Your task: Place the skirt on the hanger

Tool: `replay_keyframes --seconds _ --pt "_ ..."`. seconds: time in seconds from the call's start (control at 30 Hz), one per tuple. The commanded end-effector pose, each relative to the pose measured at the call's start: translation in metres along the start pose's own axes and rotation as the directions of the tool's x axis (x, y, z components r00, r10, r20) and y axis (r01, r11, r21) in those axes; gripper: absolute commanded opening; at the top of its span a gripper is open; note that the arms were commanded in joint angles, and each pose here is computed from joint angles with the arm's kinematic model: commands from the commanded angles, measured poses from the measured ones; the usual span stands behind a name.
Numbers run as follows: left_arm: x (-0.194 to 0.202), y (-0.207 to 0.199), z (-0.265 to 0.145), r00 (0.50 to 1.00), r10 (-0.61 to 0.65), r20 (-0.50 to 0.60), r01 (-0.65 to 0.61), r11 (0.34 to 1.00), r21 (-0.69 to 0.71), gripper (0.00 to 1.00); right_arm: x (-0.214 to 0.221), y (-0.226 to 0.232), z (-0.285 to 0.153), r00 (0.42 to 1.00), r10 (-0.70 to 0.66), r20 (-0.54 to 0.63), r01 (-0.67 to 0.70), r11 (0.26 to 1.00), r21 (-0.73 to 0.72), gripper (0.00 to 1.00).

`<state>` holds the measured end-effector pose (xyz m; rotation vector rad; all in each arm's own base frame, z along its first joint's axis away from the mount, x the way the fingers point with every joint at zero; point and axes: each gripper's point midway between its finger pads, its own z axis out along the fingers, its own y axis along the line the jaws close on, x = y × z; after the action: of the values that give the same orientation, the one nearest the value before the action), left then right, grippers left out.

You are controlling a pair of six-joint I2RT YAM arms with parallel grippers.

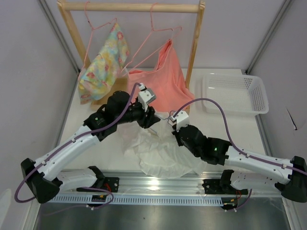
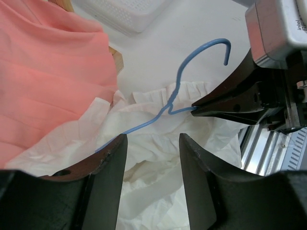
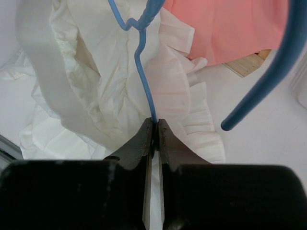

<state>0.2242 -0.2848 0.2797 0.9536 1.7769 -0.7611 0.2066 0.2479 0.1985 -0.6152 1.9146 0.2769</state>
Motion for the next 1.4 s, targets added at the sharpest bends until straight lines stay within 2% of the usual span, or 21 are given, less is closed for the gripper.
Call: replay_keyframes --seconds 0.0,0.1,0.17,0.3,0.87,0.93,1.13,1.23,1.27,1.37 --pt "-0.017 -0.008 -0.002 0.993 0.076 0.092 -0.091 0.982 0.164 0.54 -0.031 0.001 -0.007 0.995 0.048 0.086 -0.046 0.999 -0.026 0.00" --pt "-0.020 -0.001 0.008 0.991 0.081 0.107 -0.102 0.975 0.200 0.57 -0.031 0.001 -0.007 0.996 0.047 0.079 -0.045 0.999 -0.028 0.00" --pt "-0.028 -0.011 0.011 0.988 0.085 0.132 -0.118 0.955 0.274 0.58 -0.031 0.002 -0.007 0.996 0.051 0.077 -0.049 0.998 -0.031 0.00" --pt "-0.021 -0.021 0.026 0.994 0.066 0.086 -0.094 0.917 0.387 0.59 -0.031 0.000 -0.008 0.995 0.058 0.078 -0.056 0.998 -0.027 0.00" --pt "-0.005 -0.021 0.067 0.997 0.011 0.075 -0.043 0.901 0.431 0.56 -0.030 -0.003 -0.012 0.994 0.070 0.078 -0.068 0.997 -0.025 0.00" --pt "-0.001 -0.020 0.072 0.998 0.006 0.069 -0.035 0.905 0.425 0.53 -0.031 -0.003 -0.013 0.994 0.070 0.081 -0.068 0.997 -0.026 0.00" --pt "-0.001 -0.026 0.078 0.998 -0.012 0.065 -0.019 0.895 0.446 0.33 -0.033 -0.005 -0.017 0.993 0.074 0.090 -0.072 0.997 -0.026 0.00" --pt "0.001 -0.029 0.080 0.998 -0.018 0.055 -0.009 0.891 0.453 0.15 -0.033 -0.008 -0.018 0.993 0.077 0.092 -0.076 0.997 -0.019 0.00" --pt "0.001 -0.030 0.079 0.999 -0.026 0.048 0.001 0.890 0.456 0.02 -0.033 -0.008 -0.019 0.993 0.077 0.092 -0.076 0.997 -0.019 0.00" --pt "0.000 -0.031 0.076 0.997 -0.059 0.046 0.033 0.895 0.446 0.00 -0.035 -0.012 -0.021 0.991 0.093 0.098 -0.093 0.996 -0.007 0.00"
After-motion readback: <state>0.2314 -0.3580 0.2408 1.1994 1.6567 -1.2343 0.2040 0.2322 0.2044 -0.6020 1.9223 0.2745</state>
